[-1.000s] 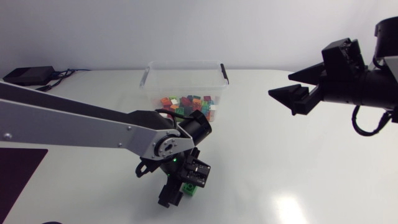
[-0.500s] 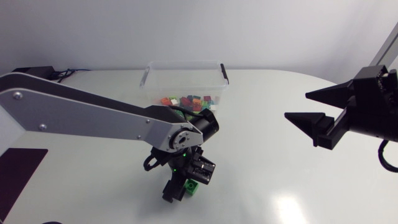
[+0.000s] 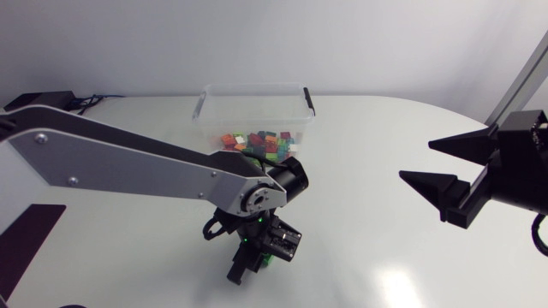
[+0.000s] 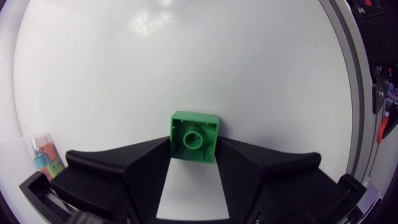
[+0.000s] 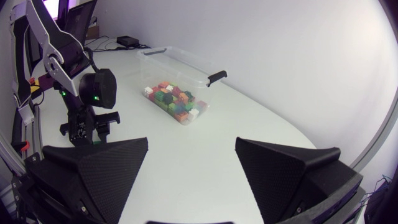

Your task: Place the duplo bricks in the container

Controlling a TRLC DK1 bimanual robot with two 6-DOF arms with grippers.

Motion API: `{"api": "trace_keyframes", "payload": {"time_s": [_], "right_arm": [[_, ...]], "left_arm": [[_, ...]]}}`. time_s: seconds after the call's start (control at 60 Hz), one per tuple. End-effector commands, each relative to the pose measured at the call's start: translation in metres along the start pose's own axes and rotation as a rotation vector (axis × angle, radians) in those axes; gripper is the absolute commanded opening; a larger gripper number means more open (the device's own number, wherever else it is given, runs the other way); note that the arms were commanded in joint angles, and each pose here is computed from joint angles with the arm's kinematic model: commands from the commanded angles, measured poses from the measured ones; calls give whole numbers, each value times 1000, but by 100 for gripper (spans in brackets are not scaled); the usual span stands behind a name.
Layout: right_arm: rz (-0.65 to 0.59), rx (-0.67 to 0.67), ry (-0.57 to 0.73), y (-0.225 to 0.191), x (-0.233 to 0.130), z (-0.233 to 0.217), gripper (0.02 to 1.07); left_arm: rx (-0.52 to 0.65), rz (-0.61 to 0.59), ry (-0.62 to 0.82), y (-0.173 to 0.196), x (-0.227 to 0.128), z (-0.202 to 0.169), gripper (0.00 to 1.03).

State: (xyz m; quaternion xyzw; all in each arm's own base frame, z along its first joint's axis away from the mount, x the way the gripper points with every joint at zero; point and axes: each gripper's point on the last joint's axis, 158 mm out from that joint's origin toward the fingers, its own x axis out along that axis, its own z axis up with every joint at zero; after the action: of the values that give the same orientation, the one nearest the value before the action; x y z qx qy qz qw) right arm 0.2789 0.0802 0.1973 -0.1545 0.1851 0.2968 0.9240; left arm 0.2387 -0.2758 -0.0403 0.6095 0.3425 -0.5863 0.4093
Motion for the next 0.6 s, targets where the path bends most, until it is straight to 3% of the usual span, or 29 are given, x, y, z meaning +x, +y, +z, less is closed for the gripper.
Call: {"api": "trace_keyframes", "payload": {"time_s": [0.0,0.15,0.25,0.367,0.583], "right_arm": [[12,-10,16,5,-1,-10,103],[1,-9,16,4,-5,-11,103],[-17,5,16,1,-7,-15,103],[-71,31,5,-9,-10,-18,103],[-208,58,3,-28,-14,-32,103]], "left_arm": [[13,-15,10,0,4,3,24],[-24,-25,-4,3,-12,1,23],[-94,28,-53,20,-42,0,23],[-234,136,-155,59,-89,-6,24],[-542,370,-303,146,-170,-54,25]]}}
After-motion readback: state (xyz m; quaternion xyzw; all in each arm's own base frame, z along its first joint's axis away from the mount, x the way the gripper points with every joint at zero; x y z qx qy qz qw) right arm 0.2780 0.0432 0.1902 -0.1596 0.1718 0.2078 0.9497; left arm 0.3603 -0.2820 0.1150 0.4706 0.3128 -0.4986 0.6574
